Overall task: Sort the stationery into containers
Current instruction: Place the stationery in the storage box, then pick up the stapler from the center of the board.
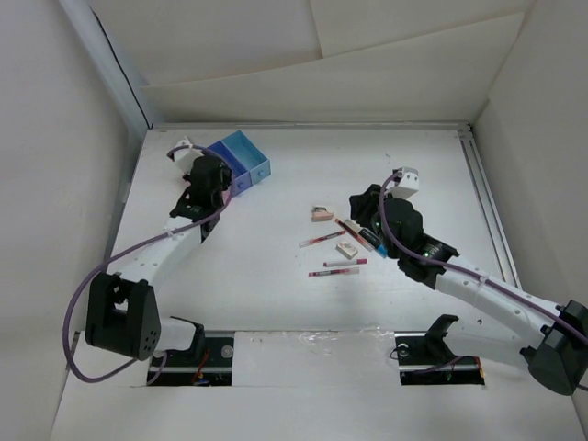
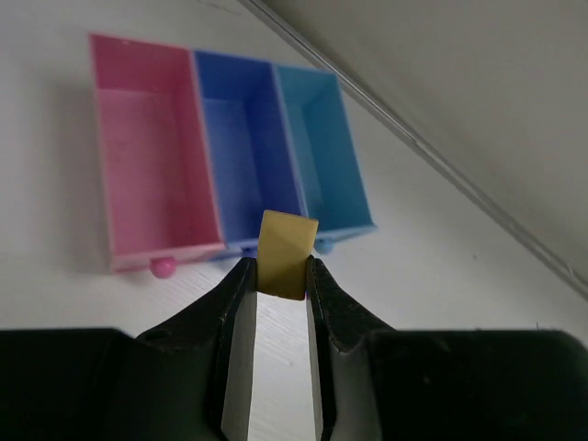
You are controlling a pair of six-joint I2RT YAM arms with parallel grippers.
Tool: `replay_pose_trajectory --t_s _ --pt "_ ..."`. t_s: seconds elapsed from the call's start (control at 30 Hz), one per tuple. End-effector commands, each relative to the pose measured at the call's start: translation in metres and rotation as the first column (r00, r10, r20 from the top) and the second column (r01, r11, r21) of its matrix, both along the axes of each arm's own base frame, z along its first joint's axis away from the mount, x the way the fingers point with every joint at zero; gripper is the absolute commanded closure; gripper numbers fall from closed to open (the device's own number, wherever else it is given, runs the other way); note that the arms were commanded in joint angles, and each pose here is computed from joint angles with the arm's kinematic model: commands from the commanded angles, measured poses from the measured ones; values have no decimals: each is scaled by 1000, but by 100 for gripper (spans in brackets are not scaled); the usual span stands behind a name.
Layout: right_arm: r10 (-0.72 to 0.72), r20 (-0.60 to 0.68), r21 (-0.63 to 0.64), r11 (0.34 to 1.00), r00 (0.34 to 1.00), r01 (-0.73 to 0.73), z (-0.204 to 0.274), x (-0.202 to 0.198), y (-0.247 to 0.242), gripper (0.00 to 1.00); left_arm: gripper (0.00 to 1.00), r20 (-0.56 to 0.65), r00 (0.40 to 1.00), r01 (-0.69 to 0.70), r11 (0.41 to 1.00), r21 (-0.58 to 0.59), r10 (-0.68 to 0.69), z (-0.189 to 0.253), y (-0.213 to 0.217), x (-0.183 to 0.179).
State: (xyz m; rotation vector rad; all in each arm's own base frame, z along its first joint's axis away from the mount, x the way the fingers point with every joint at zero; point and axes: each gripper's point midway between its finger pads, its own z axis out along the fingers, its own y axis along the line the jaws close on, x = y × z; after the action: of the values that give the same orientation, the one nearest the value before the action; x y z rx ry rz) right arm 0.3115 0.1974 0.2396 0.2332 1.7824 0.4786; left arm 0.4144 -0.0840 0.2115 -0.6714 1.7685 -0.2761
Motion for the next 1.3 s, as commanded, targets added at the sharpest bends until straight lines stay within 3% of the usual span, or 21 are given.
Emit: replay_pose_trajectory --t_s 0.0,0.3,0.6,0.67,0.7,0.73,0.83,0.9,1.0,1.07,1.17,1.27 --pt "28 45 38 999 999 -29 25 2 9 59 92 15 986 -162 984 -68 163 -1 41 12" --pt "58 52 38 997 997 -60 28 -2 13 59 92 -118 956 -267 963 29 269 -42 65 60" --pt "58 52 38 997 997 -60 28 -2 13 59 92 -197 926 -318 947 56 322 -68 84 68" --pt "58 52 38 997 997 -60 28 -2 13 59 86 -197 926 -318 947 56 322 -68 84 68" --pt "58 52 38 997 997 -60 28 -2 13 59 67 -197 926 -318 947 56 322 -68 84 68" --pt "58 52 38 997 997 -60 28 -2 13 59 60 -206 925 -313 947 68 320 -72 84 66" --pt "58 45 33 998 997 -60 25 -1 14 59 50 -163 941 -293 955 49 297 -58 82 65" --pt "67 51 40 997 996 -69 29 -1 16 60 50 -134 951 -279 960 25 280 -46 80 59" --pt "58 52 38 997 997 -60 30 0 15 60 50 -70 969 -232 971 55 236 -22 62 48" --pt "58 52 38 997 997 -60 30 0 15 60 50 -43 985 -165 983 81 169 -12 29 40" --pt "37 55 36 999 998 -39 30 1 11 60 50 -37 995 95 992 87 -92 -8 -35 35" --pt "21 58 25 999 998 -22 30 2 8 60 50 -120 930 359 929 85 -349 -39 -106 18"
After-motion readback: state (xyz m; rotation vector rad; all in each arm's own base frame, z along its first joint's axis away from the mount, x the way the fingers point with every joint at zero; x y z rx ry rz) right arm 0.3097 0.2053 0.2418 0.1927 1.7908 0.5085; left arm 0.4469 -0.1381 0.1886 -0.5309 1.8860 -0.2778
